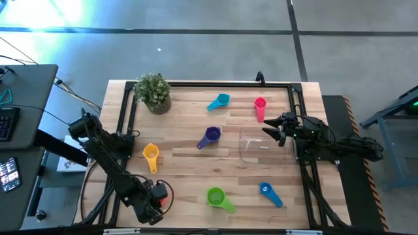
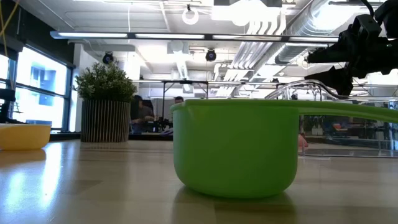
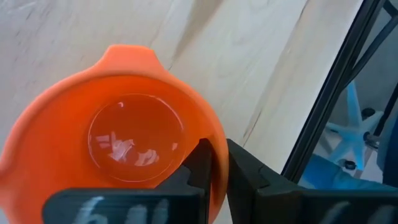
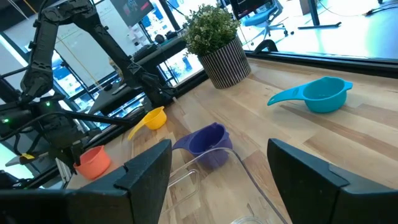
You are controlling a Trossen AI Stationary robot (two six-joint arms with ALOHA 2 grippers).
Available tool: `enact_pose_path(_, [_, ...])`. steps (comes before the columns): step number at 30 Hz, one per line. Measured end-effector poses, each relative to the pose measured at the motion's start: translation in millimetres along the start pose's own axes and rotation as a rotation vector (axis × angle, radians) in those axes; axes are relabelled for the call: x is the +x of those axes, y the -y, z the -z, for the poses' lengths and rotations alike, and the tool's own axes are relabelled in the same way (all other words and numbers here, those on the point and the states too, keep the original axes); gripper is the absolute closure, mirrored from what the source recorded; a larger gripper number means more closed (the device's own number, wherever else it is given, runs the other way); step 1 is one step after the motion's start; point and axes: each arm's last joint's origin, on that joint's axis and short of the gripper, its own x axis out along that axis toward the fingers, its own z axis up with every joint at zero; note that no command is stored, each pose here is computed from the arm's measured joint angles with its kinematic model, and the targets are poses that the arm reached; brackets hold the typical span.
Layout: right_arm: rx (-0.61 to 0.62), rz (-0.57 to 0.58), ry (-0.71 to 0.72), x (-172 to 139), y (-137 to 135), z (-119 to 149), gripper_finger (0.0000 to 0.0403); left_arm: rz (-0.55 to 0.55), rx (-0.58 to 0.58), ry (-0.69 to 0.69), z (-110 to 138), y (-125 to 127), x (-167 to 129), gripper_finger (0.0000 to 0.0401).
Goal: Nest measuring cups in basket
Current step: Move the orange measuring cup to the center of the table
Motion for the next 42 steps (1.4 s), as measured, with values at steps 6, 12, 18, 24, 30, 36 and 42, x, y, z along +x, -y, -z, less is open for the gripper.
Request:
enact_pose_path(6, [0.0,0.0,0.0,0.0,0.0,-0.1,0.0146,-0.012,0.067,-0.005,-9.4,2.6,-2.7,0.0384])
enact_pose_path(12, [0.0,0.0,0.0,0.0,0.0,0.0,0.0146,-0.046,0.138,-0.005,-34.9,5.4,-10.0,0.0388])
enact_pose_path(18, [0.0,0.0,0.0,0.0,0.0,0.1,0.0146,-0.038,0.187,-0.004,-66.7,2.9,-13.9,0.0392])
enact_pose_path(24, [0.0,0.0,0.0,0.0,0.0,0.0,0.0146,-0.037,0.242,0.035,-97.3,-3.4,-17.0,0.0397])
enact_pose_path(30, [0.0,0.0,0.0,0.0,0.0,0.0,0.0146,-0.04,0.324,0.081,-122.9,-13.9,-16.7,0.0396])
enact_pose_path(36, [0.0,0.0,0.0,0.0,0.0,-0.1,0.0146,-0.074,0.435,0.137,-144.1,-24.9,-17.8,0.0396])
enact_pose_path(42, [0.0,0.0,0.0,0.0,0.0,0.0,0.0146,-0.082,0.532,0.17,-158.3,-31.4,-18.6,0.0396])
